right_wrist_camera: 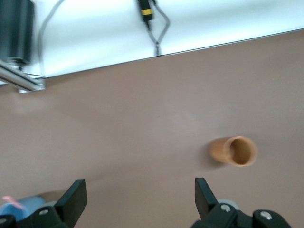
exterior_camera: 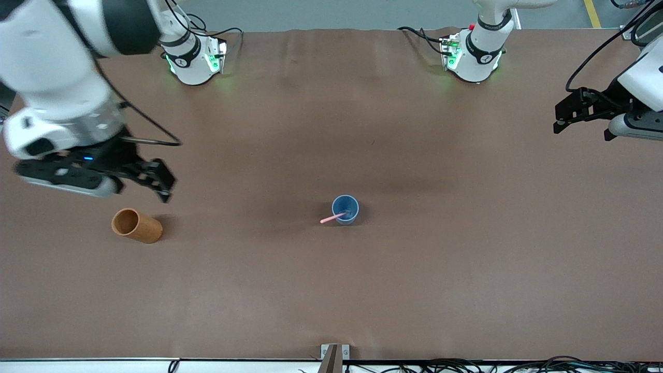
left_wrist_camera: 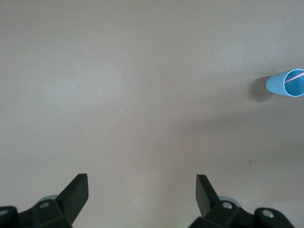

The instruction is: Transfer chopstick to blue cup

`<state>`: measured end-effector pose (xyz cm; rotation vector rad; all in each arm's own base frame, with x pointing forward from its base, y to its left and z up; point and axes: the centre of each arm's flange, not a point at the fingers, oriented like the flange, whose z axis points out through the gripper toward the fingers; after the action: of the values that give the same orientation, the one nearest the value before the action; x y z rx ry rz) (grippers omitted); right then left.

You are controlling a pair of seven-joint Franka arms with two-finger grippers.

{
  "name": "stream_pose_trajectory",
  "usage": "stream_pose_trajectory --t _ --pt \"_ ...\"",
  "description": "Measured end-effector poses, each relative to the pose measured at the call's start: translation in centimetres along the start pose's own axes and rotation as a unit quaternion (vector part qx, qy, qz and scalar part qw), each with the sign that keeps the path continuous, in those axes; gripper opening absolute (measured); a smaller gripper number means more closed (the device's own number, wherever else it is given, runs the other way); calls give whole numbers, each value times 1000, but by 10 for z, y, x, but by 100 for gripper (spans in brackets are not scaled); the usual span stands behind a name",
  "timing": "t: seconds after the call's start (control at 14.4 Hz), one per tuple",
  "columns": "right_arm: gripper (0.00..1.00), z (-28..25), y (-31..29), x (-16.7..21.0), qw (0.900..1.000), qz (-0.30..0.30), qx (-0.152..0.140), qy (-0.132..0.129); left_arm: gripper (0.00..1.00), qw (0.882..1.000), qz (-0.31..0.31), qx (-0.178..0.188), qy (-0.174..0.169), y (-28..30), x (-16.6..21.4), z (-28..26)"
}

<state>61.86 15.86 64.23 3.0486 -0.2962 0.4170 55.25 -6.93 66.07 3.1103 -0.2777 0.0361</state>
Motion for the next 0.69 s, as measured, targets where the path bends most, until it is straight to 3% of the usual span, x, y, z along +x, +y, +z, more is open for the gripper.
stream_pose_trajectory --t 0.42,0.69 --pt "100 -14 169 -8 998 -46 -10 -38 100 1000 0 0 0 0 0 0" --pt "100 -30 227 -26 995 -62 -2 -75 100 1000 0 0 0 0 0 0"
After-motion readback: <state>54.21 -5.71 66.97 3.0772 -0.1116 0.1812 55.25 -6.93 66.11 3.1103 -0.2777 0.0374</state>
